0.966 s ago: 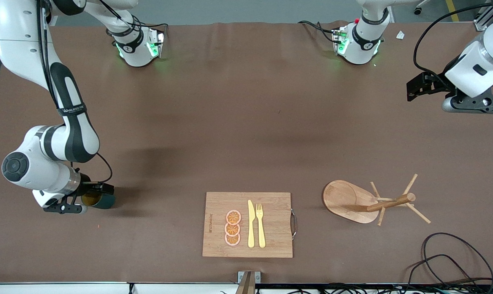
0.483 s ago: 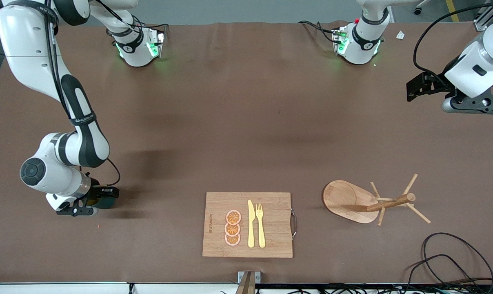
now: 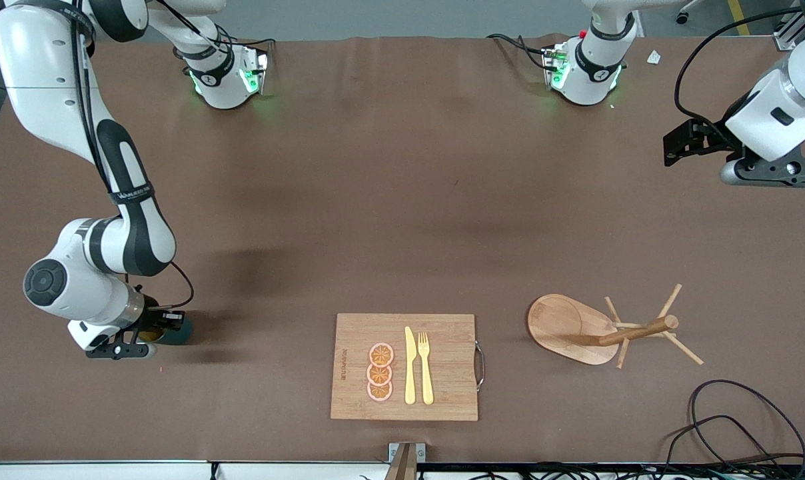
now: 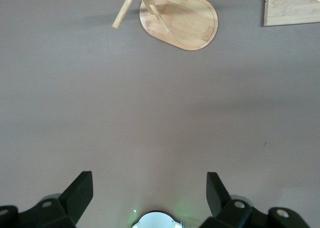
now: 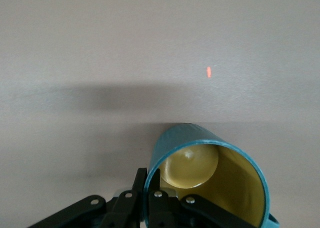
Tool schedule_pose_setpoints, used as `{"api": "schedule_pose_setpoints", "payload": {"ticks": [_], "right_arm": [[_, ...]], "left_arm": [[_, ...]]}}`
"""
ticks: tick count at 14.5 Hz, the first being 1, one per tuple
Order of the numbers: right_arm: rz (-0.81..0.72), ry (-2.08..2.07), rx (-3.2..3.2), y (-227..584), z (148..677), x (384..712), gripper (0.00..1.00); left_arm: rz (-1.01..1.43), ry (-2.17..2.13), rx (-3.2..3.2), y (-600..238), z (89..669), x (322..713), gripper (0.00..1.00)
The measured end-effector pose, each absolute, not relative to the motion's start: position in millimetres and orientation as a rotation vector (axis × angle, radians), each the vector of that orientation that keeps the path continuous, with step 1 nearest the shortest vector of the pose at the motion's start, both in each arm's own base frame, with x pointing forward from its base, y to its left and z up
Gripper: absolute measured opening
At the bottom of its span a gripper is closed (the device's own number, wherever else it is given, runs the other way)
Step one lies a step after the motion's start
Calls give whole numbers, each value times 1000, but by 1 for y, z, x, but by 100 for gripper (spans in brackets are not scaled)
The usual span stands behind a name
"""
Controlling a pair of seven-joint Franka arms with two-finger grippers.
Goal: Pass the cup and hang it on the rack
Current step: 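Close the right gripper on the teal mug rim and lift it, then carry the mug to mid-table, set it down, release it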
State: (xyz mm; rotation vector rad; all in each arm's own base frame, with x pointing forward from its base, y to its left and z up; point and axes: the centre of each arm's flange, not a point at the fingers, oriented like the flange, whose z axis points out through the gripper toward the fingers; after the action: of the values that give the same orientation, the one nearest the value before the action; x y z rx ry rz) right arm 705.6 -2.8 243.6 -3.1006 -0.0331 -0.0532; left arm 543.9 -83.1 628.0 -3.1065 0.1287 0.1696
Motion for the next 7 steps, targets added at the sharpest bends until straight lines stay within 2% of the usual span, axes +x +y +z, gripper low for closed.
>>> {"api": "schedule_pose_setpoints", "payload": {"ticks": [3,7], "right_arm": [[45,-109,-3090,37,269,712,4],[34,-89,-3080,157,331,714,4]], "left_arm": [[173,129,-3107,-83,627,545,100],[174,130,-3107,-83,626,545,100]]}}
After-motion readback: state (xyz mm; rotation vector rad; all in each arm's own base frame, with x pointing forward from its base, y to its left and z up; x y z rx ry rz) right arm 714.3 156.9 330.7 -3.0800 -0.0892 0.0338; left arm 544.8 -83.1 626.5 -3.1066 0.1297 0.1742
